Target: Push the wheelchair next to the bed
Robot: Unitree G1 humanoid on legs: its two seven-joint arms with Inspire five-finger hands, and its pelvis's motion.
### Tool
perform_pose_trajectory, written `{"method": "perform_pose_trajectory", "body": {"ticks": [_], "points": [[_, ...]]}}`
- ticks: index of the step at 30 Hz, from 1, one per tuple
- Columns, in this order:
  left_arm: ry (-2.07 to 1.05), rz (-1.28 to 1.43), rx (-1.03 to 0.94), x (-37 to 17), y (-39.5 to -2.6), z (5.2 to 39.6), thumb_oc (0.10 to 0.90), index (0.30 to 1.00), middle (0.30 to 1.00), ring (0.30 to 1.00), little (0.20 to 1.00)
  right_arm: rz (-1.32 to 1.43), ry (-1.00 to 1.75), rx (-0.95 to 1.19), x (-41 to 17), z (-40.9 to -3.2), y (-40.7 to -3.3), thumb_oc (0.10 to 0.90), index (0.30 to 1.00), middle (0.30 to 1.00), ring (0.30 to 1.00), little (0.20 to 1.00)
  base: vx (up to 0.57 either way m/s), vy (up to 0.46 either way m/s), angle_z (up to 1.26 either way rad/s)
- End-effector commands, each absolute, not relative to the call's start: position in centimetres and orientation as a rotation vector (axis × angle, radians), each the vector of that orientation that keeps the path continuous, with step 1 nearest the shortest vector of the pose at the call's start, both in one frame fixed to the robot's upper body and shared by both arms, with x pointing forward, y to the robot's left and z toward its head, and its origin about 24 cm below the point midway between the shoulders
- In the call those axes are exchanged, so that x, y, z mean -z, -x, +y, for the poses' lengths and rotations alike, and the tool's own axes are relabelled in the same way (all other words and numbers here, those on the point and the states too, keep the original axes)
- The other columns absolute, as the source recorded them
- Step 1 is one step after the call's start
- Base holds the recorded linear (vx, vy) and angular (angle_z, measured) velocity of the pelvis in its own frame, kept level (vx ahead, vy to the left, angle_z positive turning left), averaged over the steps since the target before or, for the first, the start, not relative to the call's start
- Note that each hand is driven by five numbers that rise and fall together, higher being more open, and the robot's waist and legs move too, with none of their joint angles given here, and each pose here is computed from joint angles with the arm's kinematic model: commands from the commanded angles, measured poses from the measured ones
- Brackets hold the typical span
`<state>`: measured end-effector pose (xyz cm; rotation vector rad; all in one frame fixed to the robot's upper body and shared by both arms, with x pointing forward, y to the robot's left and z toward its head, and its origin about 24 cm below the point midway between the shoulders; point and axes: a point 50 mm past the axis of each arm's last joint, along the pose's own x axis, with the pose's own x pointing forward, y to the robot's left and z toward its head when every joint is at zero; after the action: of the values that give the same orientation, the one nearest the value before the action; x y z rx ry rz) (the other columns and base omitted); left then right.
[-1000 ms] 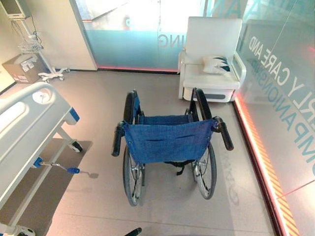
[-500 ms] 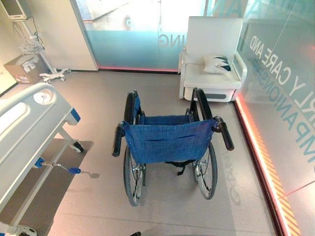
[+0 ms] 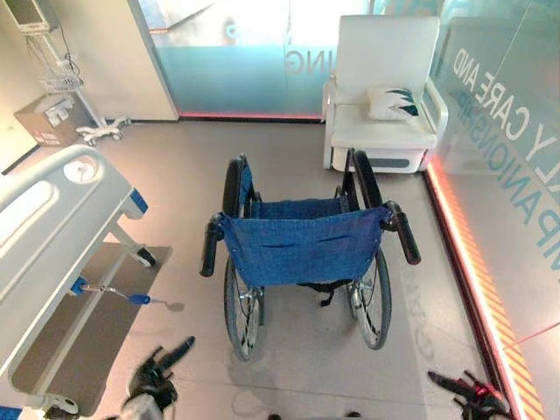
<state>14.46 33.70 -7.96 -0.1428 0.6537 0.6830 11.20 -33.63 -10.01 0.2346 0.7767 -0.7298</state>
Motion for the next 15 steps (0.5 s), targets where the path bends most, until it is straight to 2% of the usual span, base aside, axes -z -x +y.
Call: {"method": "perform_pose_trajectory", "body": {"ticks": [1,7,12,15], "points": [[0.041,0.317,-0.679,1.0,-19.2,36.6,0.800,0.900,0.900,0.900,0.900,0.404,-0.178,0.898,3.2,-37.7,-15.9,0.800,0.900,0.900,0.900,0.900,0.00,0.000,0.00],[0.156,0.123,-0.587,-3.6,-21.3,36.0,0.800,0.900,0.900,0.900,0.900,0.105,-0.109,0.890,-3.3,-38.3,-18.3,0.800,0.900,0.900,0.900,0.900,0.01,-0.002,0.01],[0.366,0.094,-0.374,-5.4,-22.9,33.6,0.800,0.900,0.900,0.900,0.900,-0.139,-0.087,0.711,-9.5,-35.9,-21.3,0.800,0.900,0.900,0.900,0.900,0.03,0.018,0.00],[0.439,0.058,-0.270,-6.5,-23.6,32.6,0.800,0.900,0.900,0.900,0.900,-0.226,-0.110,0.610,-11.3,-34.7,-22.2,0.800,0.900,0.900,0.900,0.900,0.02,0.023,-0.04]]}}
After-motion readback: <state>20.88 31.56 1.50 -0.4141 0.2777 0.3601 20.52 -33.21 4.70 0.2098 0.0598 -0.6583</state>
